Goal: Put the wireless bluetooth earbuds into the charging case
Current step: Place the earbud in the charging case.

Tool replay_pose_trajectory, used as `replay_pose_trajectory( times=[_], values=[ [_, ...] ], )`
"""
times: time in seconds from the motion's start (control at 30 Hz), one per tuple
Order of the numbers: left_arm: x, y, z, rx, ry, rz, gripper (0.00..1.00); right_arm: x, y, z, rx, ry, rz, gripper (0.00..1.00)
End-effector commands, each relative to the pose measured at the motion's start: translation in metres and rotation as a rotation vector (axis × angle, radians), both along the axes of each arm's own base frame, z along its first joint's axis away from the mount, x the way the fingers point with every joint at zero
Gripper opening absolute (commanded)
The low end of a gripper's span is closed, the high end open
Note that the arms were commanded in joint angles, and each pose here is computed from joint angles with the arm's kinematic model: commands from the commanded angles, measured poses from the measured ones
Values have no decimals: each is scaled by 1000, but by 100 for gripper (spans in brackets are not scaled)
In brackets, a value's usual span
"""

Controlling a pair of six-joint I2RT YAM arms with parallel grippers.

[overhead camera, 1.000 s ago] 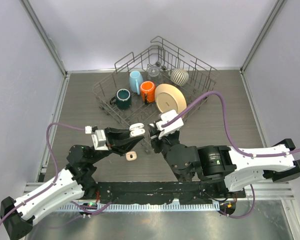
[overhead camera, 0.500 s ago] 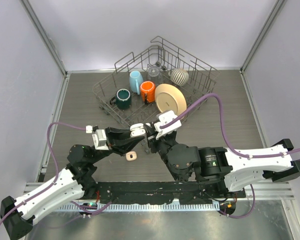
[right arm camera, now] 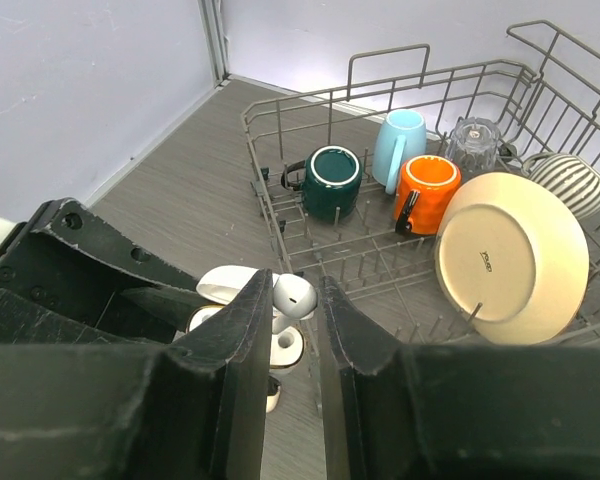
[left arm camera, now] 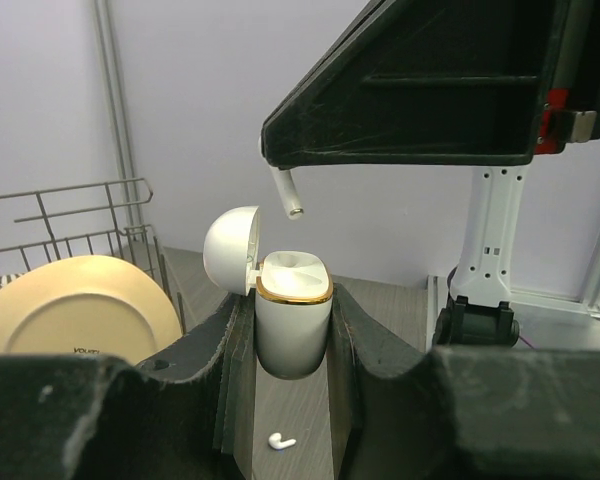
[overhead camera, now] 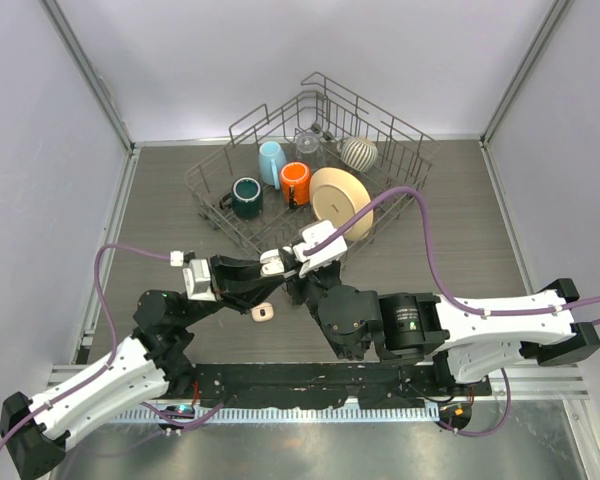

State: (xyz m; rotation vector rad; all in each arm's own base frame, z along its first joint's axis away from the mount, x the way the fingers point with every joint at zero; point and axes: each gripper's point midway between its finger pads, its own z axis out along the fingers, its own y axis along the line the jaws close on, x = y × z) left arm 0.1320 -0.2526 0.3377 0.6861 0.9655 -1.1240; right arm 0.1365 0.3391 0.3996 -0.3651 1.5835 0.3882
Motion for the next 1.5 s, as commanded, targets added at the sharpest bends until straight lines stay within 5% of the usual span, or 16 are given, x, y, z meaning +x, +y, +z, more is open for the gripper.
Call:
replay_pose_trajectory(
  times=[0.0,1.47],
  values=[
    [-8,7,24,-64,-60,-8,0,3,-1,3,44,20,-11,1],
    [-8,6,33,-89,-55,-21,0,8,-13,-5,-39,-7,-22,1]
  ],
)
